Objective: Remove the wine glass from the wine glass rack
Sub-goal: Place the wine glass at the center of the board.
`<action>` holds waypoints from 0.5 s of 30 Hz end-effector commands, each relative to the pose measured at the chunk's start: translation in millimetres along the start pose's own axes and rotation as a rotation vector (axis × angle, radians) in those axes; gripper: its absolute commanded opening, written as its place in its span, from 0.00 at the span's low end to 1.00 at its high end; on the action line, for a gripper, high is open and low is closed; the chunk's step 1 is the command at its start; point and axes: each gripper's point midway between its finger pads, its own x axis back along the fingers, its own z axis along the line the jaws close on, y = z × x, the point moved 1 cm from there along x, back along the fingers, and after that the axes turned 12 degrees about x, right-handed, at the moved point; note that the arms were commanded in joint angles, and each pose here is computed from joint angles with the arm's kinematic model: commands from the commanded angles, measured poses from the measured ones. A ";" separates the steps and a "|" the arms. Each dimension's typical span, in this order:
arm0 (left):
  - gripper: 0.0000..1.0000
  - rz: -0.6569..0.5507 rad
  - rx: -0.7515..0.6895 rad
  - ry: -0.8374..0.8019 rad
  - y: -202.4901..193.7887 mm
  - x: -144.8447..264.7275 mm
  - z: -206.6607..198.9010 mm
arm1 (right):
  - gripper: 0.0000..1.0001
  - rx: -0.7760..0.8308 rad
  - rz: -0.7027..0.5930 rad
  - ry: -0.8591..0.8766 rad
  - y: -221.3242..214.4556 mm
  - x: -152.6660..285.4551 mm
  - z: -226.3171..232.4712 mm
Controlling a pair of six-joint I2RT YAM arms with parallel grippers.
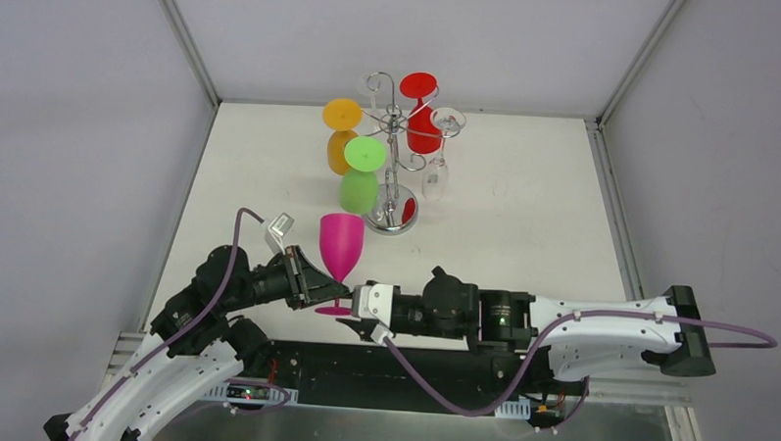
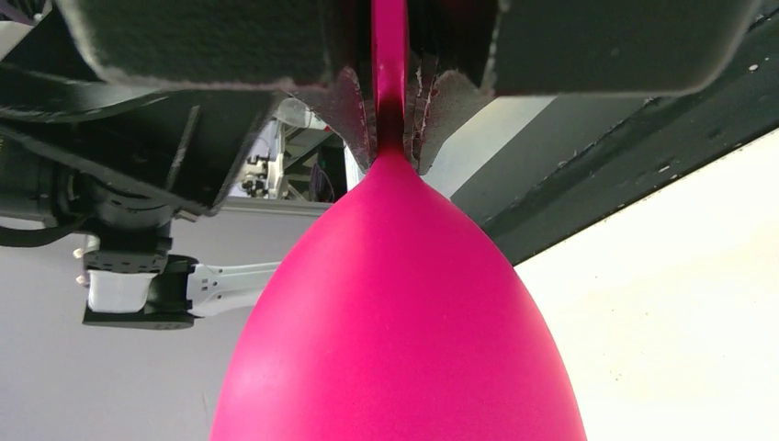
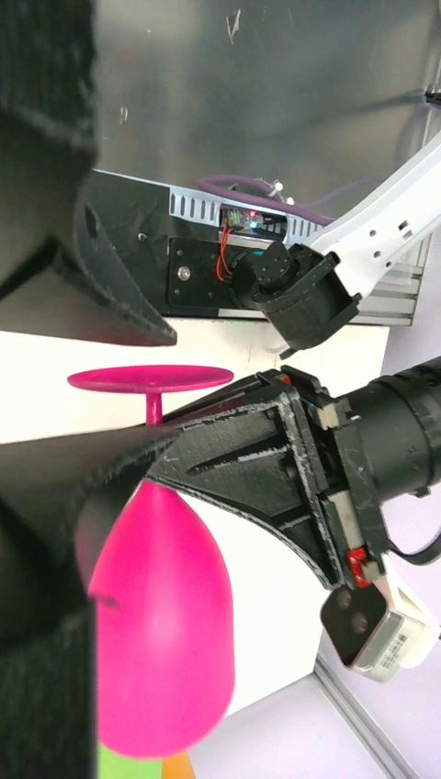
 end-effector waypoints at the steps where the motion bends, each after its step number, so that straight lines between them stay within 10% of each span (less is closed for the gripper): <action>1: 0.00 0.047 -0.070 -0.031 -3.0 -5.1 -6.5 | 0.45 -0.058 -0.079 -0.026 26.1 18.6 -9.5; 15: 0.00 0.308 -0.248 -0.077 -35.0 1.6 -17.1 | 0.60 -0.340 0.057 -0.123 22.1 82.2 -27.9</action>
